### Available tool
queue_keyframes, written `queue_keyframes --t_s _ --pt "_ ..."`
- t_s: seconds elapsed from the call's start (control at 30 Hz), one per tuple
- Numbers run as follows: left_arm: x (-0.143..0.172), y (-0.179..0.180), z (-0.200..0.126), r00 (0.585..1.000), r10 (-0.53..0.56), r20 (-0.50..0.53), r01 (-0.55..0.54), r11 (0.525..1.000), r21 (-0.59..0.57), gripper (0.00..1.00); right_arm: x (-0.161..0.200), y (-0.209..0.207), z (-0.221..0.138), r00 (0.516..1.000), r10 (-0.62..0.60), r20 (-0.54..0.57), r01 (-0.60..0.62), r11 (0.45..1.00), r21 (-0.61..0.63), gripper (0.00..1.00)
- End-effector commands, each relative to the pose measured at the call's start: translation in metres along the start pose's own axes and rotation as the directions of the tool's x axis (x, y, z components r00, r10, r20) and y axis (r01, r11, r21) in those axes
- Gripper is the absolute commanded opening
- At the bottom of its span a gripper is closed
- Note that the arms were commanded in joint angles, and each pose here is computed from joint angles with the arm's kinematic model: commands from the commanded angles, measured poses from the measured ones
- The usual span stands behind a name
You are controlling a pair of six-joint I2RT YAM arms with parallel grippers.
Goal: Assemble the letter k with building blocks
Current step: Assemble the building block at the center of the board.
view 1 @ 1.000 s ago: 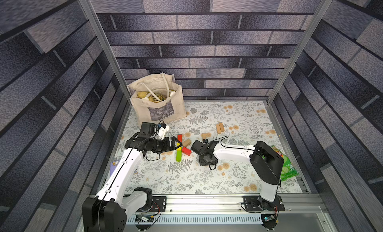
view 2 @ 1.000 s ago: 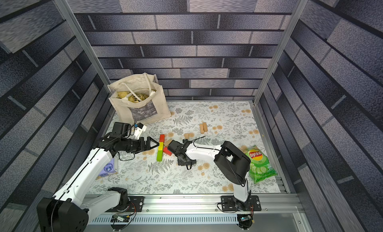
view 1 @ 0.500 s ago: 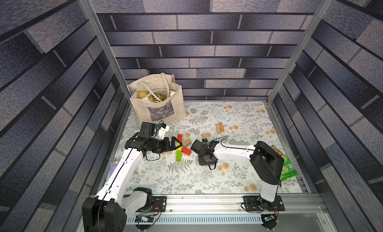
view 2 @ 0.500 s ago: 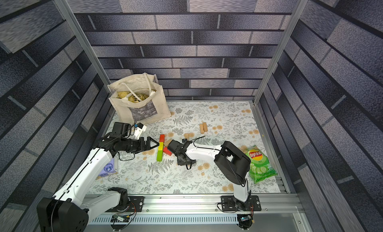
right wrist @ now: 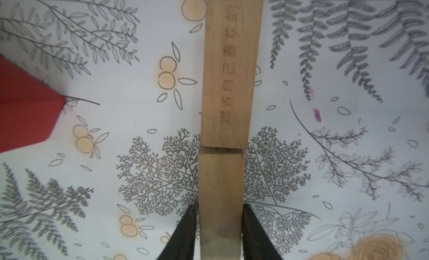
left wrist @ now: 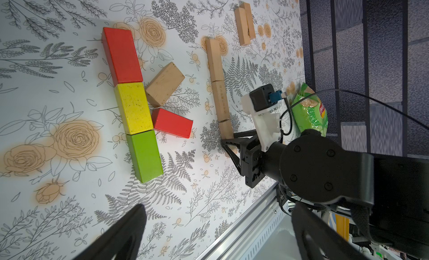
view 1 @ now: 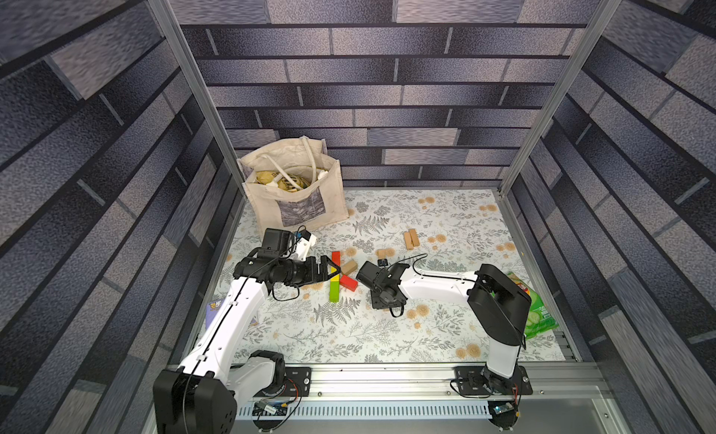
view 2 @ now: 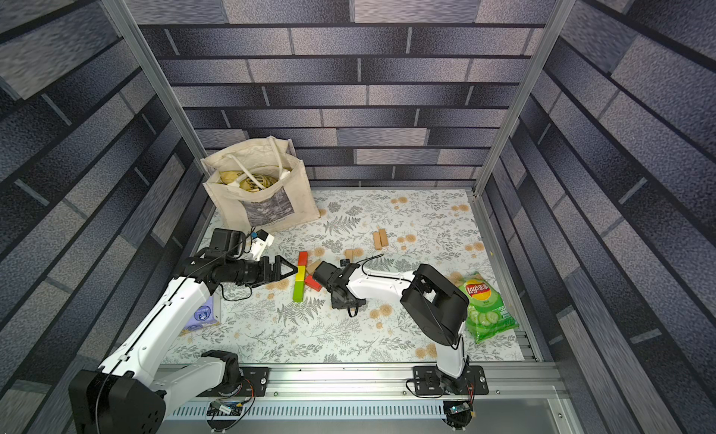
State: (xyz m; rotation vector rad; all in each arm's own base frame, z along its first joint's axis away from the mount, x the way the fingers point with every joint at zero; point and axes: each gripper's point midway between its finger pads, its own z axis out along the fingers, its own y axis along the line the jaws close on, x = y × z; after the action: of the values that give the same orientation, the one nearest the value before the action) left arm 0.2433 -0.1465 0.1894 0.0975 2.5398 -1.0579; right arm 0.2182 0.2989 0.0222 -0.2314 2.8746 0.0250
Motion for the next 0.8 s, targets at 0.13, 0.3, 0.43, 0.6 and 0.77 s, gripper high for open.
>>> queue_keyframes --t_s 0.13,0.3,0.43,0.6,0.77 --pt "0.0031 0.0008 -0.0042 1.0 0.009 0.005 -0.009 1.0 -0.012 1.0 -0.0083 -0.0004 -0.0128 0.999 0.003 0.039 -0.003 1.0 0.01 0.33" --pt "0.0032 0.0008 -0.0042 1.0 0.008 0.005 -0.008 1.0 -0.011 1.0 -0.0094 0.0002 -0.0133 0.999 0.003 0.043 -0.004 1.0 0.008 0.32" --pt "0.0034 0.0007 -0.0039 1.0 0.008 0.004 -0.008 1.0 -0.01 1.0 -0.0103 0.001 -0.013 0.999 -0.001 0.043 0.0 1.0 0.01 0.32" --pt "0.0033 0.0001 -0.0036 1.0 0.007 0.002 -0.007 1.0 -0.006 1.0 -0.0124 0.0024 -0.0137 0.999 -0.003 0.046 0.003 1.0 0.012 0.31" --pt "0.0031 0.0001 -0.0037 1.0 0.008 0.004 -0.008 1.0 -0.007 1.0 -0.0121 0.0002 -0.0142 0.999 -0.001 0.046 0.0 1.0 0.019 0.31"
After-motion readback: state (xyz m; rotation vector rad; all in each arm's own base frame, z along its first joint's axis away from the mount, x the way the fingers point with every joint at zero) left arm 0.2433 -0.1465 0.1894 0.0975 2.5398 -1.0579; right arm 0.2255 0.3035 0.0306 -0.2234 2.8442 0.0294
